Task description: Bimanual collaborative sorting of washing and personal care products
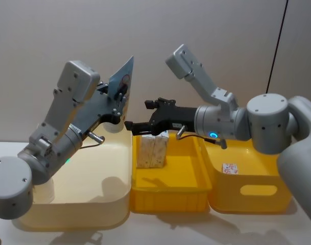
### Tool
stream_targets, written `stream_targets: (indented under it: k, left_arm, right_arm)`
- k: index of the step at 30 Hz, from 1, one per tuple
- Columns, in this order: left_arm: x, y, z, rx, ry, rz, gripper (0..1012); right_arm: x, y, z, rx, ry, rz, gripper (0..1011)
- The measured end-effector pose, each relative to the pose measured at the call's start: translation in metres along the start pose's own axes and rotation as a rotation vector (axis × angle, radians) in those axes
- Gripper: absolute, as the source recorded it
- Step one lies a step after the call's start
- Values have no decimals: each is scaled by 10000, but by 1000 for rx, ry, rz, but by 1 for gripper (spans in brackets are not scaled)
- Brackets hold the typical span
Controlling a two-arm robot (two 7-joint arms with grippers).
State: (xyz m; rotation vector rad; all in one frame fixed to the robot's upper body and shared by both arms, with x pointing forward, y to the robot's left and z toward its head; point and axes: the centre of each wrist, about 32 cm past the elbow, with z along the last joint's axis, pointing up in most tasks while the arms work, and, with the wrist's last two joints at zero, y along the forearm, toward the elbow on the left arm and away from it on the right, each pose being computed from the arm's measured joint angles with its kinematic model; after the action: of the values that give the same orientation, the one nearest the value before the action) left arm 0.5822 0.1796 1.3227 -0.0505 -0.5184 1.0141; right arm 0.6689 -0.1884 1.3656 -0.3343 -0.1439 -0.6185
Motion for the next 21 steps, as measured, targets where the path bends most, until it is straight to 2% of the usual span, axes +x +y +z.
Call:
stream_targets:
  k: [12,21]
  left_arm:
    - [1,0,1,0,0,0,217]
    - [1,0,1,0,0,0,217]
  right_arm:
    - [131,-25,98,-31,10,22,1001]
    - [149,32,140,-32,31,55,1001]
